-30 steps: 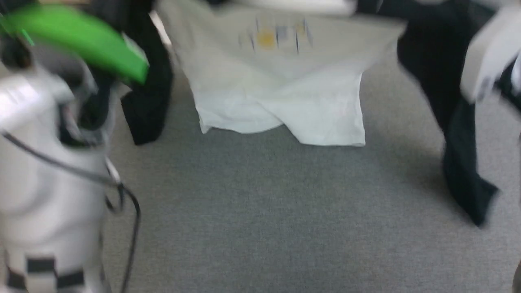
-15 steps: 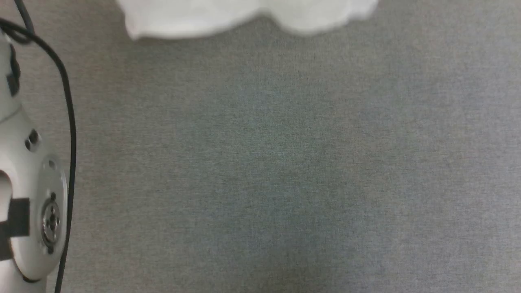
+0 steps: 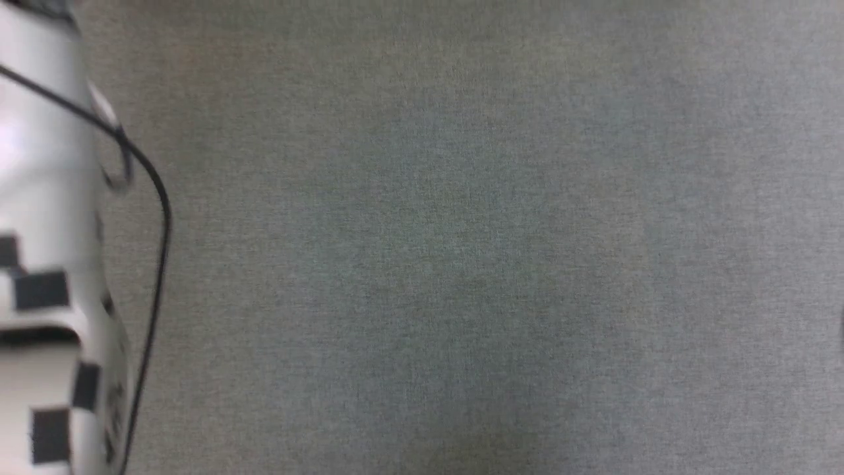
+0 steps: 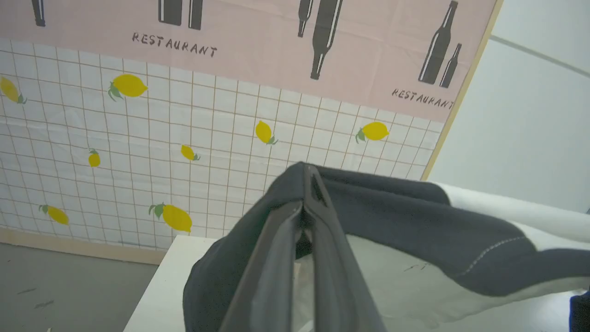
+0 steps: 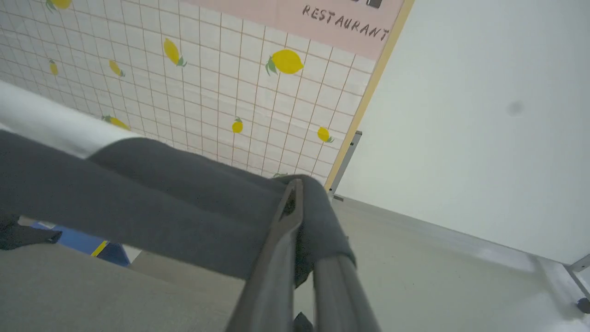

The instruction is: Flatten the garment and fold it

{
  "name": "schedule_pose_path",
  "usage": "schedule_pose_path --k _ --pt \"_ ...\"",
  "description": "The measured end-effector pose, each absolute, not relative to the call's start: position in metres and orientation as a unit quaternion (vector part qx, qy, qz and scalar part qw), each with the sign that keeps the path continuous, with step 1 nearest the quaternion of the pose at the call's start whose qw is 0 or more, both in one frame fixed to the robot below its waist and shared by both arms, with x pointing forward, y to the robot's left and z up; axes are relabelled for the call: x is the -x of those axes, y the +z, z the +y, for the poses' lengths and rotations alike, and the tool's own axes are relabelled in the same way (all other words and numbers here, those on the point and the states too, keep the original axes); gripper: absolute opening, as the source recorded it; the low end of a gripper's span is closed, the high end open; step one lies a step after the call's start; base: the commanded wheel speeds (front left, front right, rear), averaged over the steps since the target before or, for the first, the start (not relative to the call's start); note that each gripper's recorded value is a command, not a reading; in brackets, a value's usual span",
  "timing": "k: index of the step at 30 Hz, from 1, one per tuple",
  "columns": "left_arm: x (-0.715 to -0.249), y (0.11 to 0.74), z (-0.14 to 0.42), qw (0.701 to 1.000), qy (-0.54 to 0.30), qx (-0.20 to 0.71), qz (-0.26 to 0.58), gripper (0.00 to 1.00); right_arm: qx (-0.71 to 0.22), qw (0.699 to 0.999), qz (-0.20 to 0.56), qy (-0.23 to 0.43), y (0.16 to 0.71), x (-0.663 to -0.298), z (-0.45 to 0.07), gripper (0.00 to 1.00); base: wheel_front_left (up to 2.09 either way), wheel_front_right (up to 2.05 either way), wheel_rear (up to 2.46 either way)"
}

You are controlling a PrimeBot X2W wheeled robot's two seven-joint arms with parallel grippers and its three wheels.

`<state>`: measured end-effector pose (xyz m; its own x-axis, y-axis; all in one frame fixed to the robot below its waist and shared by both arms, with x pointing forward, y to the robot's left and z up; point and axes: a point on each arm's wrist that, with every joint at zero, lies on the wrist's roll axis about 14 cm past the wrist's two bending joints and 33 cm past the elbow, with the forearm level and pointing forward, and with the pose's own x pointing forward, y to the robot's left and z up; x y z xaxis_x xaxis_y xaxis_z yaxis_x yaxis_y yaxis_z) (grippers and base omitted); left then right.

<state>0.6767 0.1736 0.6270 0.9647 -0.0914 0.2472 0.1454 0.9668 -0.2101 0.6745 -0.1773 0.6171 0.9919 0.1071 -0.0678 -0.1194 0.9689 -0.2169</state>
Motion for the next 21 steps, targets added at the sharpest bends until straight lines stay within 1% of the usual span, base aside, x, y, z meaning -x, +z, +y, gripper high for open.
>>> schedule_pose_path --k 4,8,10,11,15,21 --pt "-0.645 0.555 0.173 0.993 -0.069 0.095 -0.02 0.0 0.074 0.988 0.109 0.076 0.555 -0.643 -0.175 0.0 0.0 0.0 0.0" --pt "-0.595 0.5 0.176 0.992 -0.07 0.093 0.054 0.0 0.033 0.981 0.171 0.088 0.51 -0.596 -0.176 0.0 0.0 0.0 0.0" --pt "-0.562 0.474 0.175 0.988 -0.069 0.099 0.092 0.0 0.009 0.976 0.197 0.089 0.492 -0.566 -0.178 0.0 0.0 0.0 0.0" --pt "-0.514 0.444 0.171 0.98 -0.066 0.124 0.143 0.0 -0.018 0.971 0.226 0.08 0.472 -0.522 -0.186 0.0 0.0 0.0 0.0" --pt "-0.454 0.423 0.165 0.966 -0.057 0.159 0.193 0.0 -0.055 0.964 0.254 0.053 0.456 -0.462 -0.197 0.0 0.0 0.0 0.0" --pt "-0.39 0.42 0.159 0.954 -0.052 0.191 0.224 0.0 -0.109 0.958 0.267 0.003 0.45 -0.392 -0.211 0.0 0.0 0.0 0.0"
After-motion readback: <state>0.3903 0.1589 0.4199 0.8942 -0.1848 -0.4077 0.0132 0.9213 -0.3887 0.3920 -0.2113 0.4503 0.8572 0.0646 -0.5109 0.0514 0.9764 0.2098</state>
